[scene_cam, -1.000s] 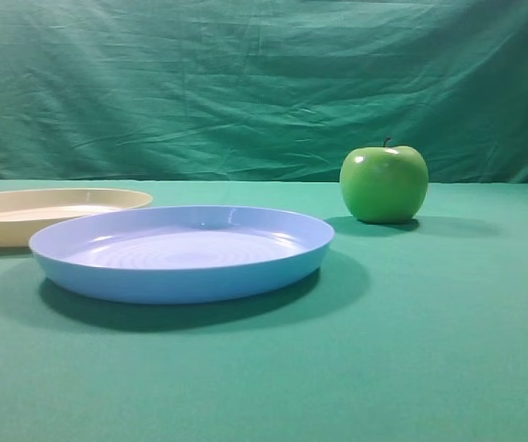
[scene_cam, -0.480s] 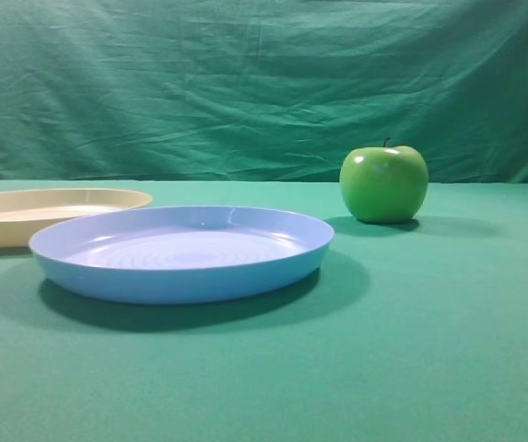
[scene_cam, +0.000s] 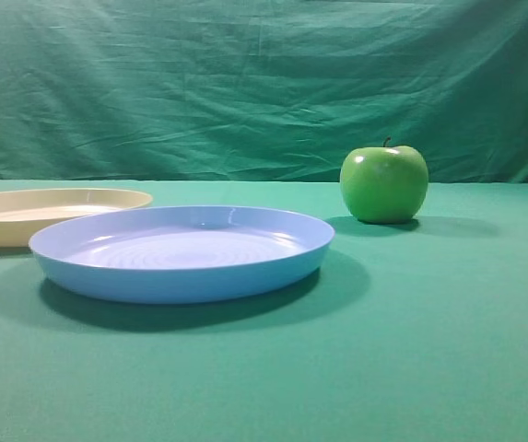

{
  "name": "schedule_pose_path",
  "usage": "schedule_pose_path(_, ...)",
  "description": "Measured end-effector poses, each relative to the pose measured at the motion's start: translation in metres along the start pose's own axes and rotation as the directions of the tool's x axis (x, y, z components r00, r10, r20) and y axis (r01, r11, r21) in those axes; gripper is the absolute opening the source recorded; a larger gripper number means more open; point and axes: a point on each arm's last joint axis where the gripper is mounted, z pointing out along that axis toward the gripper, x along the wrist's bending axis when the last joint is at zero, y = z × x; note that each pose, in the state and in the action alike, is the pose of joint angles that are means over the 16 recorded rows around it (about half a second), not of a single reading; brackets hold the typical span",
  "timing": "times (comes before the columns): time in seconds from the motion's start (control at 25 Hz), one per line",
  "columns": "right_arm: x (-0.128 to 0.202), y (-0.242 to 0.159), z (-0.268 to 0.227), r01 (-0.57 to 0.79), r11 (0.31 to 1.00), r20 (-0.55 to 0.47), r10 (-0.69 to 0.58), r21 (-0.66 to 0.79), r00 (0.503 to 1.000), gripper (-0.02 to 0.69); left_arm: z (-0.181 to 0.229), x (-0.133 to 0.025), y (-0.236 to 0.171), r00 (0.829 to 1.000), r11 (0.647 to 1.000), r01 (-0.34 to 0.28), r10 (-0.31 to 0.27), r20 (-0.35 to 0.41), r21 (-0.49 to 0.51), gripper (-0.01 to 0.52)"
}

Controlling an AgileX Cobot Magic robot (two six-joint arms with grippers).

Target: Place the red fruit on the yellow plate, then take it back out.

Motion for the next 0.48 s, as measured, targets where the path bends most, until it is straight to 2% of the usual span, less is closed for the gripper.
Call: schedule_pose_path(0.48,0.0,-0.0001,0.0,0.0,1.0,0.0,0.0,0.001,1.0,0.0,0.0,0.0,0.0,1.0,1.0,0.0,0.0,0.0,0.0,0.0)
